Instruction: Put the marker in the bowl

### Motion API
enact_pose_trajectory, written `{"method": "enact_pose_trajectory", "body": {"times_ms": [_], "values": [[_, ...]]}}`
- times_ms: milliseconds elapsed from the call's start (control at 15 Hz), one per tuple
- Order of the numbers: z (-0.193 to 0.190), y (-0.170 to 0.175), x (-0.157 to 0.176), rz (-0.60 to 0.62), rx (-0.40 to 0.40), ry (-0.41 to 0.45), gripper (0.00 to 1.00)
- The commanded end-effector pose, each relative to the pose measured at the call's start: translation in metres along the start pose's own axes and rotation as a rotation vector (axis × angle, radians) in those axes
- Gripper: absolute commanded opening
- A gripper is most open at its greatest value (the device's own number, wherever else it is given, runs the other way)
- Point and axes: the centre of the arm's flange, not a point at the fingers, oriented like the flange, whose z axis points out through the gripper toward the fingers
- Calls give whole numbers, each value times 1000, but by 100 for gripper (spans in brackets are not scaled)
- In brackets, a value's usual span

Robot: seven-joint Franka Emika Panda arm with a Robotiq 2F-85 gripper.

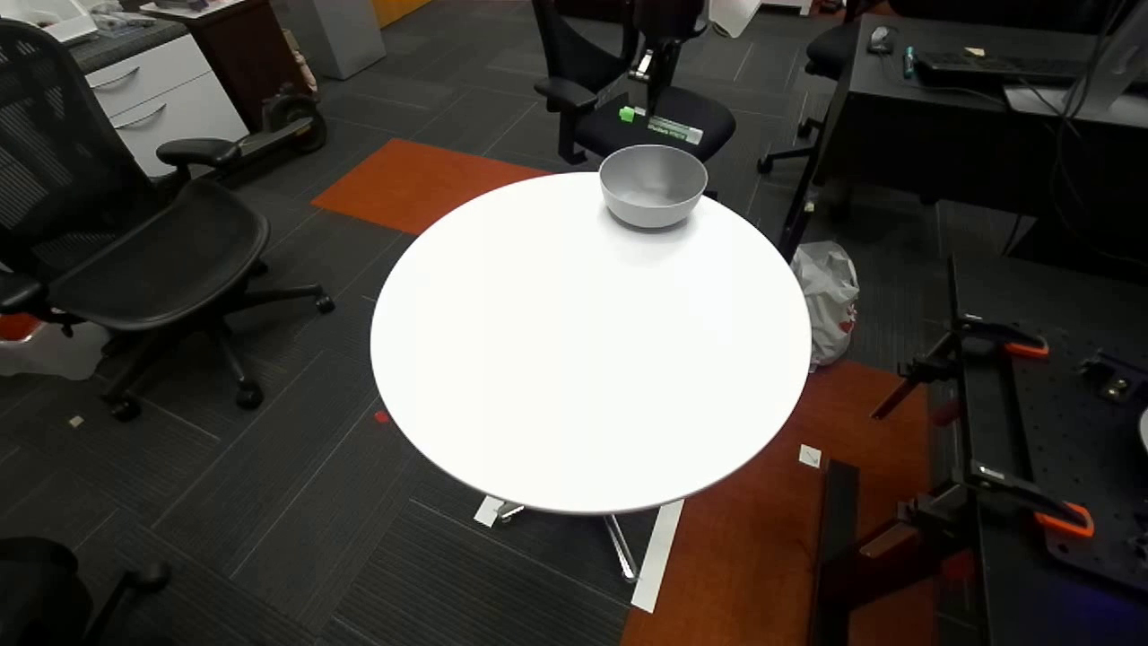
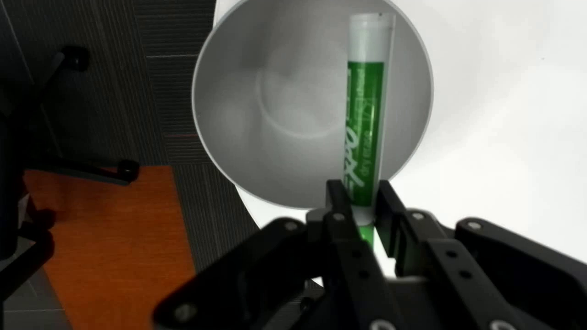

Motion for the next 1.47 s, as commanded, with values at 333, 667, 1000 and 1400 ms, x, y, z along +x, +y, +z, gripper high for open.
{"method": "enact_pose_trajectory", "body": {"times_ms": [333,667,1000,1400], "values": [[40,21,16,49,12,-48,52],[47,22,19,49,17,-51,89],[42,20,22,54,12,-36,100],[48,20,15,33,1,-25,100]]}}
